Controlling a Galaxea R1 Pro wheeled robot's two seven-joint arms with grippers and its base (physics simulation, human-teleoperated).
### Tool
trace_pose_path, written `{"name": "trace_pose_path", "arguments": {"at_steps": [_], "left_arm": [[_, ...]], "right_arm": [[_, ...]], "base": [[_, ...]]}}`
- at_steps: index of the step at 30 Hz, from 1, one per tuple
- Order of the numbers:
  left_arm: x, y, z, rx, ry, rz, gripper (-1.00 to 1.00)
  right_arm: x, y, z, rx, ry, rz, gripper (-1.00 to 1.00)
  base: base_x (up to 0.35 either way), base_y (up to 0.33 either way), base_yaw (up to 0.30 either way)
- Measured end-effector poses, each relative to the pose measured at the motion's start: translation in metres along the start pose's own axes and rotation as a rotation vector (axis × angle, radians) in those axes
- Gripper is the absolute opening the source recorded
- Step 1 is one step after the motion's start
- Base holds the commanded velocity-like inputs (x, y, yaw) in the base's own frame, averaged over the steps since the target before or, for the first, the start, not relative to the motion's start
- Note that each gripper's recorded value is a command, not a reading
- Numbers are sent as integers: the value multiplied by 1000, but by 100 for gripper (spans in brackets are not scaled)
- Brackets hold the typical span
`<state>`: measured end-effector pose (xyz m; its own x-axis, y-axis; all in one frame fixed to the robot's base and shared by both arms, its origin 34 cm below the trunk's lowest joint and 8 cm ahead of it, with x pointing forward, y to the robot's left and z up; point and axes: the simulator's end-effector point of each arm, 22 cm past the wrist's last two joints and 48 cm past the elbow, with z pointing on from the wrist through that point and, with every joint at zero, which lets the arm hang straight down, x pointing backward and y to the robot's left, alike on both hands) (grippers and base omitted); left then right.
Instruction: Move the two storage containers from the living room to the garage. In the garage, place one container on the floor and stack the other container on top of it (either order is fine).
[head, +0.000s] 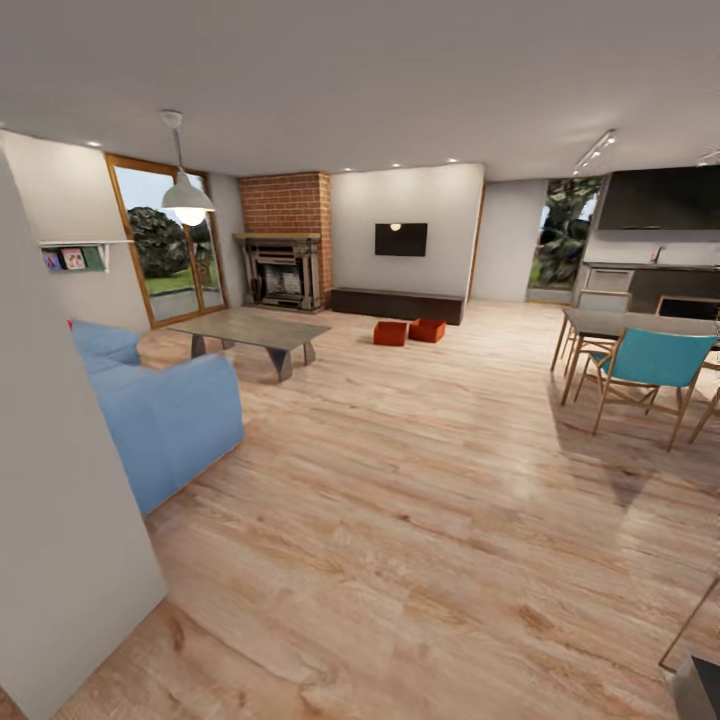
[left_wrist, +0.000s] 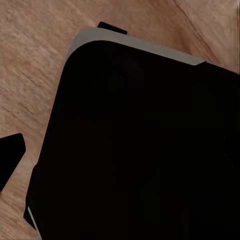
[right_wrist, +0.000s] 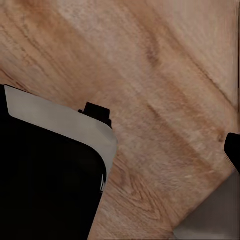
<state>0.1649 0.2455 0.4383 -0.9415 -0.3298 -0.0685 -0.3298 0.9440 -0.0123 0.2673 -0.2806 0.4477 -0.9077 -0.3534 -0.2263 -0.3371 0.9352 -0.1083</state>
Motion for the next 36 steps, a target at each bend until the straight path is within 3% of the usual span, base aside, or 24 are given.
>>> {"name": "trace_pose_path", "arguments": {"at_steps": [8, 36], "left_arm": [[0, 0, 0, 0, 0, 0, 100], [0, 0, 0, 0, 0, 0, 100]], "right_arm": [[0, 0, 0, 0, 0, 2, 100], [0, 0, 0, -2, 1, -4, 100]], "base": [[322, 0, -225], [322, 0, -4]]}}
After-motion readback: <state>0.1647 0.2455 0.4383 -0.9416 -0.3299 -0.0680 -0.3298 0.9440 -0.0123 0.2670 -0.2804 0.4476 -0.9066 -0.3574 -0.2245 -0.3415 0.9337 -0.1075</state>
